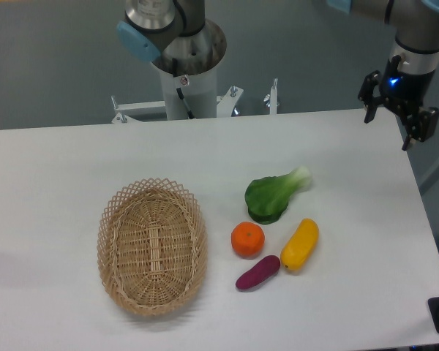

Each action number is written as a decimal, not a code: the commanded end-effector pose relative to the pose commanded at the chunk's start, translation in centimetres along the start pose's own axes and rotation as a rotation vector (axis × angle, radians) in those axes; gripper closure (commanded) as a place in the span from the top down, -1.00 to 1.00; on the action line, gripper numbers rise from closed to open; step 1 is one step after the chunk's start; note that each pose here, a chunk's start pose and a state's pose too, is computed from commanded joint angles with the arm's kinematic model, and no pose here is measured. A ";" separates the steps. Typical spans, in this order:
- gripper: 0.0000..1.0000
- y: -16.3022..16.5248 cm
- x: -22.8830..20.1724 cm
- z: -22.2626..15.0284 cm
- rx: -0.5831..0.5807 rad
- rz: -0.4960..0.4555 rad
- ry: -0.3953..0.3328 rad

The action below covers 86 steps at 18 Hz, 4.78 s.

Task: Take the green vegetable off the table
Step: 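Move the open gripper over the green bok choy leaves, then lower the gripper onto the bok choy stem and close it, then lift the gripped bok choy up off the table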

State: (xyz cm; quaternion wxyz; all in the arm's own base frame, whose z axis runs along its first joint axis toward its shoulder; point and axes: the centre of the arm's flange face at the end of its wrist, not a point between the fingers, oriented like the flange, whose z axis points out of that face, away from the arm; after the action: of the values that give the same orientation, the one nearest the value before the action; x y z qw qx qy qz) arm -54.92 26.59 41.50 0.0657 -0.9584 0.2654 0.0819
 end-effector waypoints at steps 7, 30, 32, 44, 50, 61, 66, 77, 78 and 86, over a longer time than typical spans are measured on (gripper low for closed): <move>1.00 -0.1 0.4 0.3 0.002 -0.002 0.002; 1.00 -5.3 9.0 14.6 0.017 -0.116 0.099; 1.00 -6.3 9.2 15.0 -0.025 -0.080 0.111; 1.00 -8.2 11.3 19.7 -0.169 0.003 0.200; 0.98 -8.2 11.1 20.6 -0.168 0.003 0.195; -0.15 -8.1 10.6 19.7 -0.170 -0.011 0.174; -0.37 -8.1 10.5 19.5 -0.170 -0.014 0.170; -0.43 -7.0 7.9 15.7 -0.179 -0.016 0.091; -0.43 -6.8 7.9 15.7 -0.177 -0.019 0.090; -0.45 -5.0 5.2 9.3 0.005 -0.091 -0.002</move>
State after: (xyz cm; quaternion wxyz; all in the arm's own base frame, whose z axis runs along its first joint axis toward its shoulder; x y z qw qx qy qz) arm -49.07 29.85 31.84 0.0719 -0.9692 0.2219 0.0793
